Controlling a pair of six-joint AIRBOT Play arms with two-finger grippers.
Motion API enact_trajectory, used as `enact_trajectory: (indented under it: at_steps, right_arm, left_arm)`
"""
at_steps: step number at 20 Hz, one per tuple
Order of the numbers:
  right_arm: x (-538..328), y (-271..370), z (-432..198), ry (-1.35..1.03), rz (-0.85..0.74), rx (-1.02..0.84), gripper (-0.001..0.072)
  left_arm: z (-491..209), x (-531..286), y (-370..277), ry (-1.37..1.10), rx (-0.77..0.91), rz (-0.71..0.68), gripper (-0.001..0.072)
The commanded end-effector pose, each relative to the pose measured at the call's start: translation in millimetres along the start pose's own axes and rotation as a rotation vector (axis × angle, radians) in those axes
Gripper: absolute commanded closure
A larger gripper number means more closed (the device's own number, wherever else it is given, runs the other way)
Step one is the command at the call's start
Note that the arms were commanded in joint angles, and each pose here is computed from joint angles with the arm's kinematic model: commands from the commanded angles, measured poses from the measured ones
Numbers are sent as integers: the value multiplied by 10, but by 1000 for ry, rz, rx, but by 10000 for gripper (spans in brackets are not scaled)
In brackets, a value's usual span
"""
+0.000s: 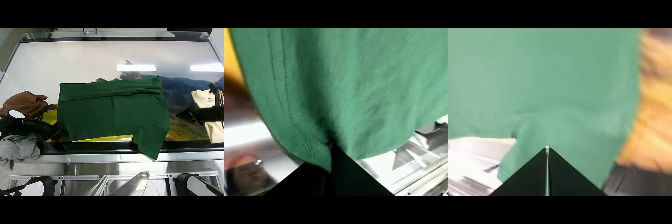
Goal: Fold the shirts.
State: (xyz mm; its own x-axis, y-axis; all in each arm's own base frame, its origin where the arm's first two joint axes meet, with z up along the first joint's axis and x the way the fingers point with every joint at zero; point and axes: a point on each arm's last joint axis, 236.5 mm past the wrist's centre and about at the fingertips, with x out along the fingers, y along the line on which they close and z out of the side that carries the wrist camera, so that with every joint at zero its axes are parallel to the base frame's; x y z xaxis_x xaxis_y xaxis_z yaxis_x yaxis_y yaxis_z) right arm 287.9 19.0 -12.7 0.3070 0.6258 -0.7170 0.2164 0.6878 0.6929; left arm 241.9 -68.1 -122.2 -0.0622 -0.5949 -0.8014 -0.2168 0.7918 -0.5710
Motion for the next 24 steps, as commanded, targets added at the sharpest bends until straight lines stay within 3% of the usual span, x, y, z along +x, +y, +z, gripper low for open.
enact_trajectory:
  at_steps: [1, 2, 12, 13, 14, 15, 17, 18, 21, 24]
  right_arm:
    - [199, -358, -439, 58, -10, 216, 390]
    - [298, -410, -528, 66, -17, 236, 281]
    - [914, -546, -1149, 242, -80, 295, 288]
    - [968, -510, -1133, 237, -73, 295, 339]
    - [1016, -441, -1118, 234, -54, 288, 440]
    - [1045, -353, -1099, 230, -26, 266, 482]
    - [1023, -239, -1026, 223, 14, 238, 489]
    - [976, -187, -984, 226, 30, 214, 688]
    - [693, -88, -705, 169, 39, 154, 685]
    - [378, -61, -262, 22, 35, 126, 685]
  left_arm:
    - [62, -59, 39, -34, -20, -34, 690]
    - [77, -86, 69, -44, -34, -38, 690]
    - [57, -95, 46, -37, -26, -53, 690]
    - [53, -86, 36, -34, -21, -51, 690]
    - [47, -77, 23, -30, -17, -51, 690]
    - [43, -74, 19, -28, -15, -51, 690]
    - [28, -76, 9, -22, -16, -55, 690]
    - [11, -82, -1, -15, -18, -62, 690]
    - [-22, -299, -107, 16, -24, -109, 690]
    - [226, -697, -87, -121, -33, -96, 690]
